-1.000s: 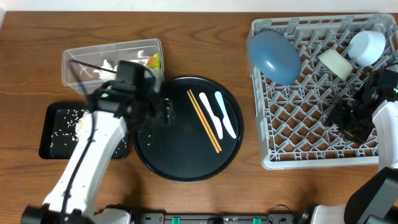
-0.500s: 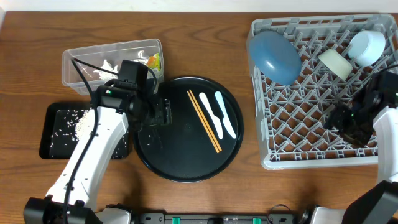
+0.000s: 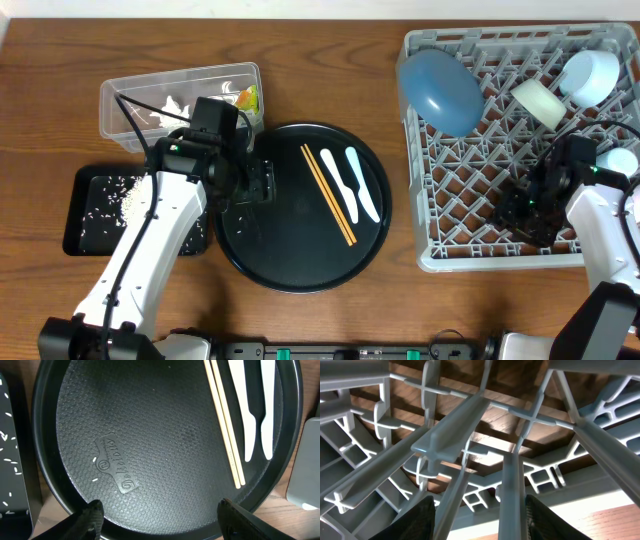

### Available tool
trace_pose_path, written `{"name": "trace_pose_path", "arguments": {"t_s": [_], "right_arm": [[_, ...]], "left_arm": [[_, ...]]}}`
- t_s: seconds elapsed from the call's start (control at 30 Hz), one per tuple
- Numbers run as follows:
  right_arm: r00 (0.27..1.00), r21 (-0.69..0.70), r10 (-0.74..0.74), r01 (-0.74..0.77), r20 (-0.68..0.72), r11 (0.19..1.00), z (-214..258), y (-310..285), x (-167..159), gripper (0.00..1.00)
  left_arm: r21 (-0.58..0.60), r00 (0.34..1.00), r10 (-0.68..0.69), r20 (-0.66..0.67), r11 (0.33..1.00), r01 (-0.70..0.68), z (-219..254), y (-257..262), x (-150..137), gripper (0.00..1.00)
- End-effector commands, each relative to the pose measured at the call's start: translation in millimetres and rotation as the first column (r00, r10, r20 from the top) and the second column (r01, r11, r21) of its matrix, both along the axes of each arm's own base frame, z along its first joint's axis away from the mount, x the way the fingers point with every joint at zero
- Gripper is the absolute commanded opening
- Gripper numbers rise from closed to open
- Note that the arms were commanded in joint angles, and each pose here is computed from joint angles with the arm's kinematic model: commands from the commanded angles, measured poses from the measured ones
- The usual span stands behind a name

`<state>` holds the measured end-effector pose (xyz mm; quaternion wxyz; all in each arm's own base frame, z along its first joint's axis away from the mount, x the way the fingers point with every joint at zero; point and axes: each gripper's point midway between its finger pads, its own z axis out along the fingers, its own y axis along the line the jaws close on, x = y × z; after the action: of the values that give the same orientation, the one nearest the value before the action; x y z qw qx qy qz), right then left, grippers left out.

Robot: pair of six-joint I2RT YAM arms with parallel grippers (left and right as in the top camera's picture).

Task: Sort waste into correct bins and load items into the dishwasher rack
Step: 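Move the right gripper back over the round tray to the utensils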

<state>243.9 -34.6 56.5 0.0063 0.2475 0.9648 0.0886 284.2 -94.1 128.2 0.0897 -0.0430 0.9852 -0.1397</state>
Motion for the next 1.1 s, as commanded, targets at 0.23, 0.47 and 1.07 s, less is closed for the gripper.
{"name": "trace_pose_path", "arguments": {"t_s": [0.23,0.47,1.07], "right_arm": [[0.997,0.043,0.047,-0.050,0.062,0.998,20,22,-3,0.53],[0.993,0.028,0.057,-0.060,0.101,0.998,32,22,-5,0.56],[0.704,-0.189,0.535,-0.511,0.468,0.838,154,113,58,0.76]], "left_arm": [[0.007,1.000,0.015,0.002,1.000,-0.015,2,3,-1,0.74],[0.010,1.000,0.016,0.003,1.000,-0.016,2,4,-1,0.74],[0.154,0.943,0.330,-0.048,0.935,-0.319,6,107,-22,0.78]]}}
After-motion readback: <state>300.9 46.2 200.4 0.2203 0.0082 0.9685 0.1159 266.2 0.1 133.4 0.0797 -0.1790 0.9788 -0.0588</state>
